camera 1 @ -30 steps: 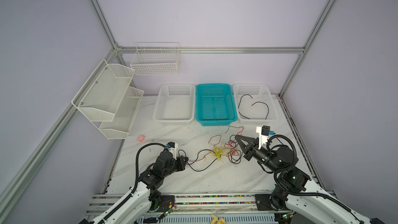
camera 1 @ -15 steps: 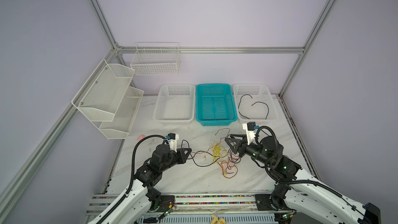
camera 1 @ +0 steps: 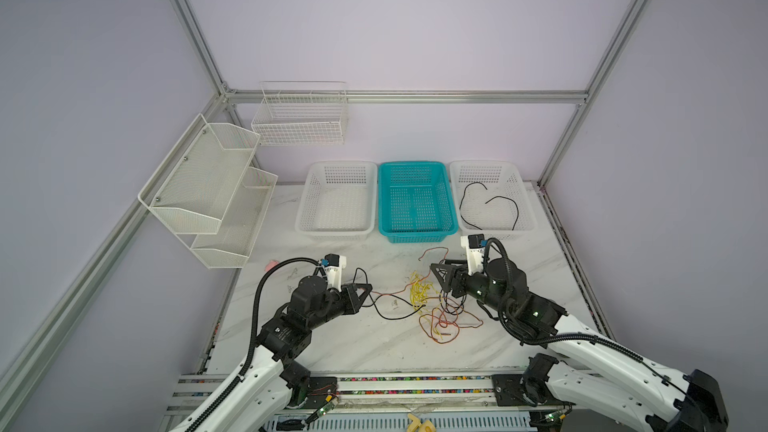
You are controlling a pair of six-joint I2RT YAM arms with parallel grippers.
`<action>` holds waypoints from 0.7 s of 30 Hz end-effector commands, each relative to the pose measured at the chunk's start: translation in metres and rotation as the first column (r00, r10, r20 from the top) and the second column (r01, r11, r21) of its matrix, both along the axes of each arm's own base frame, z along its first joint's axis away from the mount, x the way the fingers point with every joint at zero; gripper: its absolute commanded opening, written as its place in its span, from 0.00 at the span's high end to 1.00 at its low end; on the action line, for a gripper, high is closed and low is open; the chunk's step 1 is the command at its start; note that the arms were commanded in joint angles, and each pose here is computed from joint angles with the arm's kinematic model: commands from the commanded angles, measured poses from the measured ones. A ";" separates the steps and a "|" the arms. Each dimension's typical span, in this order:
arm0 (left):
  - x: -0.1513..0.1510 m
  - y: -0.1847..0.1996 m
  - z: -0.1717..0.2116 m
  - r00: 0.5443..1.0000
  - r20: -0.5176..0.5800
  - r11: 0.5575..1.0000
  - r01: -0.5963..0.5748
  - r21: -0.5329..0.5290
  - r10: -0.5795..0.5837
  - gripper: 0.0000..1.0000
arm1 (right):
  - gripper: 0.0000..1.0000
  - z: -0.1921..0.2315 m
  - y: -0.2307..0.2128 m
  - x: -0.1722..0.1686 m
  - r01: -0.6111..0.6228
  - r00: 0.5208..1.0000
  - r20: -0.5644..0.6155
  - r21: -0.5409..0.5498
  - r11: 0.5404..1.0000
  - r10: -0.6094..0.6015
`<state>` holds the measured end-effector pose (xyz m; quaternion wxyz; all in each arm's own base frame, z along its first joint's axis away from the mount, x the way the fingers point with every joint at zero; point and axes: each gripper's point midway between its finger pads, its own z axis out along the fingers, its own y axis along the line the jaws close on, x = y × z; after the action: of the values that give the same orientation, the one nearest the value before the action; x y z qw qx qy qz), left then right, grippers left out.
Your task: Untangle the cables
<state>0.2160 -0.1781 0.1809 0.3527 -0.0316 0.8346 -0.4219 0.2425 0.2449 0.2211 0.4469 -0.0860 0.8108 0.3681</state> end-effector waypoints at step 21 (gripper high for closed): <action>-0.003 -0.009 0.060 0.974 0.221 0.989 0.075 -0.127 -0.045 1.00 | 0.53 -0.007 0.040 0.013 -0.087 0.990 -0.092 0.238 0.967 0.111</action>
<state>0.2133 -0.1828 0.2175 0.4011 0.0004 0.7922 -0.4600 0.2584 0.2766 0.1883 0.3781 -0.0509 0.8162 0.4340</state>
